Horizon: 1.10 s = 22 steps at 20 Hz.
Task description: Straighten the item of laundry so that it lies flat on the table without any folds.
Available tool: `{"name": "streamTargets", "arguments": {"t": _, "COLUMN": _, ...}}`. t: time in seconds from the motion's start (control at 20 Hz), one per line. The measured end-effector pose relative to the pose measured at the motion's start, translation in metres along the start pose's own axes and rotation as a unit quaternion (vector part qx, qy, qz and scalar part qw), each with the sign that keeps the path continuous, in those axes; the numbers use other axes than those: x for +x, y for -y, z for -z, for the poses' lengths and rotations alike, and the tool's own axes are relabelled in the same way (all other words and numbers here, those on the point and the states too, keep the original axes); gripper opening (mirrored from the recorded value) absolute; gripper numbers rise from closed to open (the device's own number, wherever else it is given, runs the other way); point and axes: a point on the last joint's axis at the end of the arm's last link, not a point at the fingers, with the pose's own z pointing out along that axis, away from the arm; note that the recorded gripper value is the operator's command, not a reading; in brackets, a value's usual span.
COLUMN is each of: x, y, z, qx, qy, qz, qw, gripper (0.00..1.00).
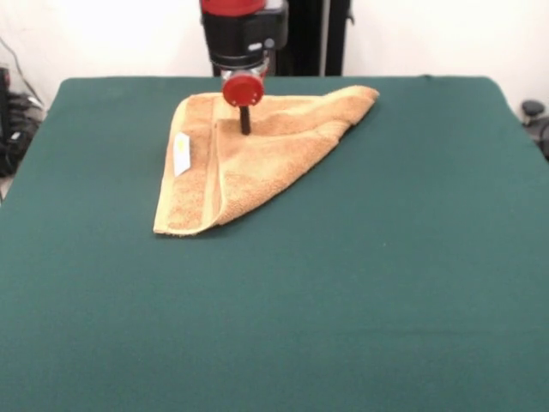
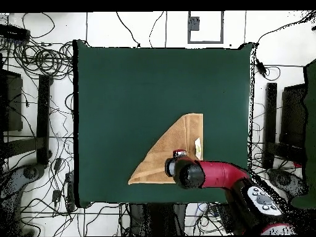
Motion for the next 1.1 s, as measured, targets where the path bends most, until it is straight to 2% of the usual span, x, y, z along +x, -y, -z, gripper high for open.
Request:
{"name": "streamTargets", "arguments": {"t": 0.25, "x": 0.01, "y": -0.018, "z": -0.004, "qx": 0.044, "qy": 0.021, "qz": -0.008, "qw": 0.9988, "gripper": 0.0}}
{"name": "streamTargets", "arguments": {"t": 0.55, "x": 0.023, "y": -0.042, "z": -0.008, "qx": 0.101, "qy": 0.036, "qz": -0.026, "qw": 0.9939, "gripper": 0.0}}
{"name": "streamTargets", "arguments": {"t": 0.75, "x": 0.027, "y": -0.061, "z": -0.005, "qx": 0.148, "qy": 0.037, "qz": -0.051, "qw": 0.987, "gripper": 0.0}}
{"name": "streamTargets", "arguments": {"t": 1.1, "x": 0.029, "y": -0.097, "z": 0.015, "qx": 0.185, "qy": 0.03, "qz": -0.086, "qw": 0.9786, "gripper": 0.0}}
